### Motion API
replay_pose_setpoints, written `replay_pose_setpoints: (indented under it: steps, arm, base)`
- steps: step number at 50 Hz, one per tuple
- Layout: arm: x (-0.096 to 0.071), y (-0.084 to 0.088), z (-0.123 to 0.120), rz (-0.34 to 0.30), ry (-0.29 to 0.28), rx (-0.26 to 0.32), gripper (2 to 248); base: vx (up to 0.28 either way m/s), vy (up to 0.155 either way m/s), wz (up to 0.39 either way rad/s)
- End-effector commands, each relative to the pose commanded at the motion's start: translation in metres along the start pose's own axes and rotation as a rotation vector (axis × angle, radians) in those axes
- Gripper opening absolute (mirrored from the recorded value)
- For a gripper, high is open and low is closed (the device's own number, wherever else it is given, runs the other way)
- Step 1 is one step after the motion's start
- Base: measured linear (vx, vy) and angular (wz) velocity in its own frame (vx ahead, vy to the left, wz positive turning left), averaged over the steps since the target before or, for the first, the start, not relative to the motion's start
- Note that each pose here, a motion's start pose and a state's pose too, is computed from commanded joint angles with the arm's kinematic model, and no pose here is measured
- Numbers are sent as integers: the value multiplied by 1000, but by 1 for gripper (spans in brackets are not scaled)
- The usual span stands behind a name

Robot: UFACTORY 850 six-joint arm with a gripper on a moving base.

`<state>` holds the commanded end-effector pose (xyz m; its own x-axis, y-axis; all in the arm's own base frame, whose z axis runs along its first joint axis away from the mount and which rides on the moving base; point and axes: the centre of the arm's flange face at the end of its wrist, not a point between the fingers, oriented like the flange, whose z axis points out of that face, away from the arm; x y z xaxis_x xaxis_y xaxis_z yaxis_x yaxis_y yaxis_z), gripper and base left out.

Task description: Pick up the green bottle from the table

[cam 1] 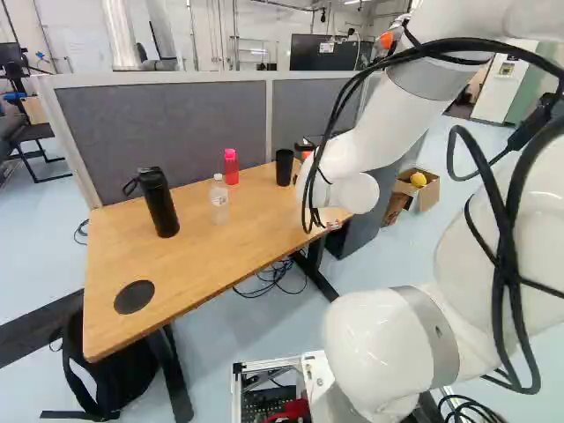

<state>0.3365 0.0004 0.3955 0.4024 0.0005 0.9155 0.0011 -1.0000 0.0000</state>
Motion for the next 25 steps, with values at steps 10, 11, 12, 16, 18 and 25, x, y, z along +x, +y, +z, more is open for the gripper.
replay_pose_setpoints:
  steps: [10, 11, 12, 16, 18, 25]
  arm:
    - [-14, 0, -13, 0, 22, 0, 112]
    - [-16, 0, -14, 0, 25, 0, 112]
    - [-18, 0, -16, 0, 27, 0, 112]
    - [-23, 0, -21, 0, 36, 0, 112]
    - [-26, 0, -23, 0, 40, -1, 112]
    - [-35, 0, -31, 0, 53, -1, 112]
  base:
    - [0, 0, 0]
    - [0, 0, 0]
    - [0, 0, 0]
    - [0, 0, 0]
    - [0, 0, 0]
    - [0, 0, 0]
